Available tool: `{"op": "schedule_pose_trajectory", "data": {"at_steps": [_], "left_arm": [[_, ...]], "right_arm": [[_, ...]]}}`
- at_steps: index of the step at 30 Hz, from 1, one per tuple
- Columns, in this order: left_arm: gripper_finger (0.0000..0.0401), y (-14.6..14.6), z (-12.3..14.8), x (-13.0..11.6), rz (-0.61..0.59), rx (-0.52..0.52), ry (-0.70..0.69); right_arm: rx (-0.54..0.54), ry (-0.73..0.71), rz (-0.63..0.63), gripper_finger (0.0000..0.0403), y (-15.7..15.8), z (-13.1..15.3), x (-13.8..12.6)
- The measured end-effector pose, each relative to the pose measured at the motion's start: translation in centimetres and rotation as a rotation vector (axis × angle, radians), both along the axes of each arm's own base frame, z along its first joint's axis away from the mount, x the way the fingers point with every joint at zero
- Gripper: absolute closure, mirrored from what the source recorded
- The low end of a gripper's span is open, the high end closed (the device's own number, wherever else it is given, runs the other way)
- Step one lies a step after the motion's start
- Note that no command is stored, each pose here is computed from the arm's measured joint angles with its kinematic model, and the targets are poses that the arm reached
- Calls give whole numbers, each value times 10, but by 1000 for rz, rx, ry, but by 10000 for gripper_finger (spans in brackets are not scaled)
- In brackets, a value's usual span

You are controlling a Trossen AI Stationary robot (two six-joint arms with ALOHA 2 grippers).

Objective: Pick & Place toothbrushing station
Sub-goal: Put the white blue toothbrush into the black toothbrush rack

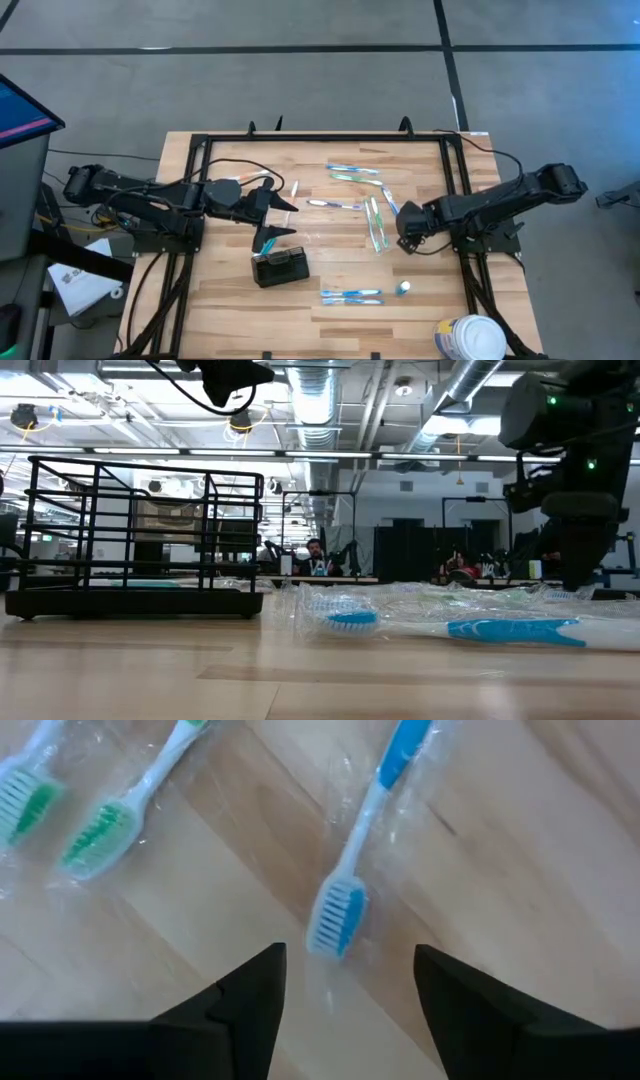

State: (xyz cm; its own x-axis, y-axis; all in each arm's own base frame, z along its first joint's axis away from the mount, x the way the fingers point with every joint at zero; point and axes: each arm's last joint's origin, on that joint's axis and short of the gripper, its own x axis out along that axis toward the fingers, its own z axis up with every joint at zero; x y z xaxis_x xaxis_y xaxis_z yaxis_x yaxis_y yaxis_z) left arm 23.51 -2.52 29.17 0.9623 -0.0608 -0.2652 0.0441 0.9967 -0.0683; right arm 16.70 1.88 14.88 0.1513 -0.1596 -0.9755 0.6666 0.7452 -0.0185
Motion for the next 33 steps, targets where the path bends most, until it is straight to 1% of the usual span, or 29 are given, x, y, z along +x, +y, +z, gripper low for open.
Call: {"op": "schedule_pose_trajectory", "data": {"at_steps": [4, 9, 15, 21, 24, 30, 31, 33], "left_arm": [[137, 0, 0, 0, 0, 0, -1], [137, 0, 0, 0, 0, 0, -3], [137, 0, 0, 0, 0, 0, -4], [137, 0, 0, 0, 0, -1, -4], [137, 0, 0, 0, 1, -2, -4], [137, 0, 0, 0, 1, -3, -4], [137, 0, 0, 0, 1, -3, -4], [137, 0, 0, 0, 1, -3, -4]], "right_arm": [[24, -35, -3, 192, 0, -9, -1], [28, -33, -3, 195, 0, -14, -4], [6, -35, -15, 218, -1, -15, -5], [6, -35, -16, 269, -1, -15, -5], [6, -36, -19, 303, -1, -15, -5], [16, -37, -24, 385, -1, -14, -4], [23, -40, -23, 393, 0, -14, -4], [30, -39, -22, 394, 0, -14, -4]]}}
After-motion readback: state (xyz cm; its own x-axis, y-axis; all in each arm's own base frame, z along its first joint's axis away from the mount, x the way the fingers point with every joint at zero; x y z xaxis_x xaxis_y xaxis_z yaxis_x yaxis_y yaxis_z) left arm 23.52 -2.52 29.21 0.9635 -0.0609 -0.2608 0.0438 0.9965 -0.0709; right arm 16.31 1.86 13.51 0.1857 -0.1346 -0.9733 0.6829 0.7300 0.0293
